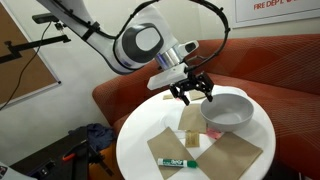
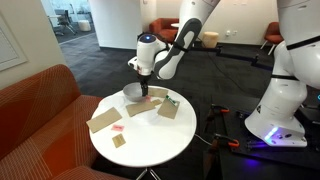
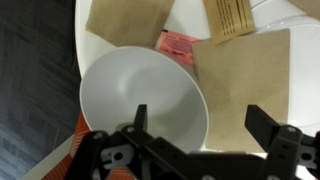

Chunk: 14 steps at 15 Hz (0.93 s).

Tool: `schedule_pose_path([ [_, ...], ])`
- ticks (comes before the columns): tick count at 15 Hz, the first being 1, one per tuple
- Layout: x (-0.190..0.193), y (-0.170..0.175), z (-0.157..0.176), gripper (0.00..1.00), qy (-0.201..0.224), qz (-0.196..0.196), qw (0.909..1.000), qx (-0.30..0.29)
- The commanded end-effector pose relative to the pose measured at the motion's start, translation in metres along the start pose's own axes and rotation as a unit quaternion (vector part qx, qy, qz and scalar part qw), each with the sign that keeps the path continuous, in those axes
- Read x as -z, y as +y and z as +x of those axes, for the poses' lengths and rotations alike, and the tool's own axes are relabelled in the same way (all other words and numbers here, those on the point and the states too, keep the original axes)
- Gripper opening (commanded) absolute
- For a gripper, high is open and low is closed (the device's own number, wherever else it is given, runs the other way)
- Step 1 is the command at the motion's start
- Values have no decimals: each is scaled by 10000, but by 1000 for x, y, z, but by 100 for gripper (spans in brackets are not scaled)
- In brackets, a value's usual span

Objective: Move the bowl to the left.

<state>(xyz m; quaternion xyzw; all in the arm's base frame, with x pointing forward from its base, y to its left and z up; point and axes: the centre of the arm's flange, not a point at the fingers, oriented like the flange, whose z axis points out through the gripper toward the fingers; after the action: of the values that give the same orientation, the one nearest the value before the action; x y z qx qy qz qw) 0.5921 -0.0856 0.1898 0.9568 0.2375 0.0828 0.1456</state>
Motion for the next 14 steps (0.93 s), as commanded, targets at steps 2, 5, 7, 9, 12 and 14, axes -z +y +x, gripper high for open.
schedule_pose_path([
  [2, -28, -2, 25, 100, -87, -47, 9999, 30],
  [5, -28, -8, 14, 100, -68, 11, 9999, 121],
  [7, -30, -9, 14, 100, -82, 22, 9999, 125],
  [9, -30, -8, 13, 100, -83, 20, 9999, 120],
  [12, -39, -9, 14, 100, -19, 89, 9999, 95],
  [14, -45, -9, 14, 100, -38, 139, 9999, 78],
])
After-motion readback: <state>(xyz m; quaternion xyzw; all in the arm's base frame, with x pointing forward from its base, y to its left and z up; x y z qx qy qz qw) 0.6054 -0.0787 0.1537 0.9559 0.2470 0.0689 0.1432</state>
